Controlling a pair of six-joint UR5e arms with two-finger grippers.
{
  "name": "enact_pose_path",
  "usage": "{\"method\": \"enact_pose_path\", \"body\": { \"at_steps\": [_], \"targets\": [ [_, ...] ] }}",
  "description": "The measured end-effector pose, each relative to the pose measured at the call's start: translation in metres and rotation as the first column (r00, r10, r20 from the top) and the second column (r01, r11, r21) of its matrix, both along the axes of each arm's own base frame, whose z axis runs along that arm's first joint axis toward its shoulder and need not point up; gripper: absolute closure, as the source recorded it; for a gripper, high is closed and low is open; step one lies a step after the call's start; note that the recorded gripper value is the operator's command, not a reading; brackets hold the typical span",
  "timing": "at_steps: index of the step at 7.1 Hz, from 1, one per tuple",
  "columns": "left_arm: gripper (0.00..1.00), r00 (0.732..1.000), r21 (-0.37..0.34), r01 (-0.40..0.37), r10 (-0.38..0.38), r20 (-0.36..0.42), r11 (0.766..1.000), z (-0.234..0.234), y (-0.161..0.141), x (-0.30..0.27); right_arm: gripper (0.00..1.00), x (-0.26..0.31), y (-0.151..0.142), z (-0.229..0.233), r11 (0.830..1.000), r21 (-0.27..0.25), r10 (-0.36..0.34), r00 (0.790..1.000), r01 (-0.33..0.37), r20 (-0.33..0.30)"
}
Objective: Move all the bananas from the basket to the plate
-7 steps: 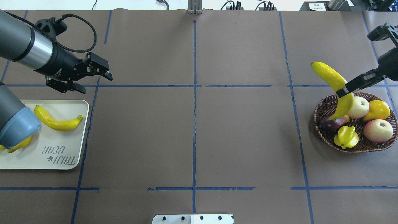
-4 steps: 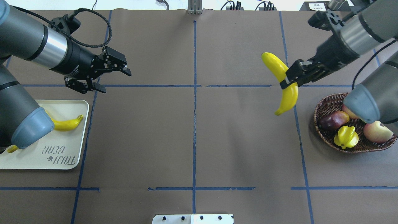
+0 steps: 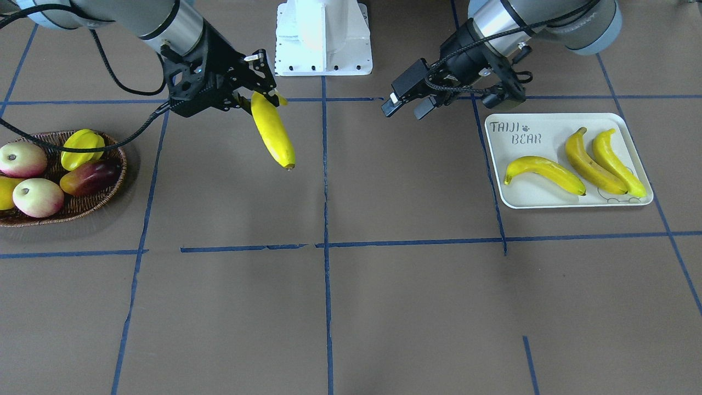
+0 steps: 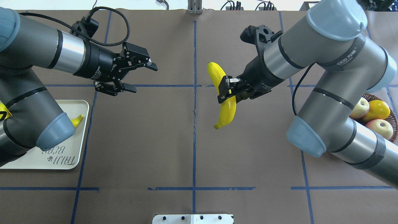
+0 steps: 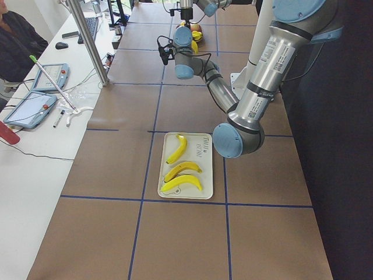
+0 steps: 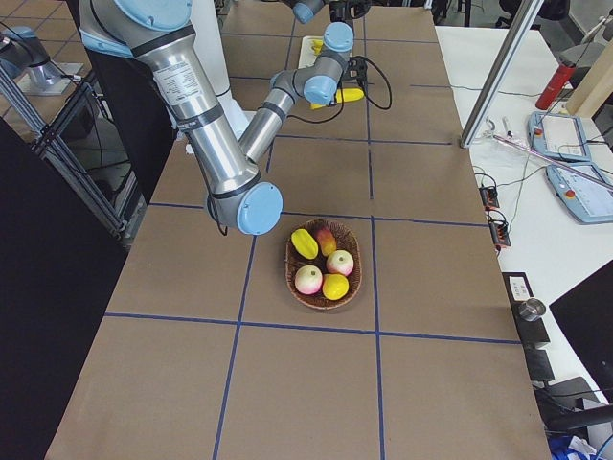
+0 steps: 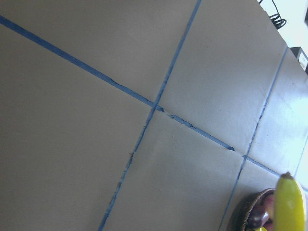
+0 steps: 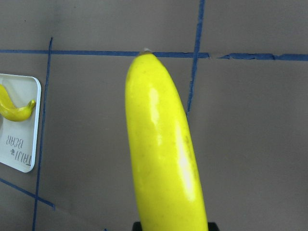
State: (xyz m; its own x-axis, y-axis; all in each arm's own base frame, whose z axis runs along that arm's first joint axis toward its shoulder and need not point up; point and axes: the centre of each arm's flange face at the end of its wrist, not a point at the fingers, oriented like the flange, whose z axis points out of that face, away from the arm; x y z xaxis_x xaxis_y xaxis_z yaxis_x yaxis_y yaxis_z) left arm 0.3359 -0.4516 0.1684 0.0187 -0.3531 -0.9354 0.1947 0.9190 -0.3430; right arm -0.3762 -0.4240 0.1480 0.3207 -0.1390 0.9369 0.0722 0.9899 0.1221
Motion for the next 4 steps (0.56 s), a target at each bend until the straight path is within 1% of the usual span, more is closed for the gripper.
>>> {"method": "enact_pose_path", "body": {
  "at_steps": [2, 4],
  "targets": [
    [0.0, 0.999, 0.02, -0.008, 0.009, -0.031, 1.0, -0.019, 0.005, 0.017, 1.0, -0.02, 0.028, -0.018, 0.999, 0.031, -0.019, 1.0, 0.018, 0.02],
    [0.0, 0.999, 0.026, -0.037, 0.038, -0.039, 0.999, -0.026, 0.01, 0.038, 0.99, -0.032, 0.044, -0.034, 0.998, 0.055, -0.04, 0.998, 0.038, 0.041]
  ]
}}
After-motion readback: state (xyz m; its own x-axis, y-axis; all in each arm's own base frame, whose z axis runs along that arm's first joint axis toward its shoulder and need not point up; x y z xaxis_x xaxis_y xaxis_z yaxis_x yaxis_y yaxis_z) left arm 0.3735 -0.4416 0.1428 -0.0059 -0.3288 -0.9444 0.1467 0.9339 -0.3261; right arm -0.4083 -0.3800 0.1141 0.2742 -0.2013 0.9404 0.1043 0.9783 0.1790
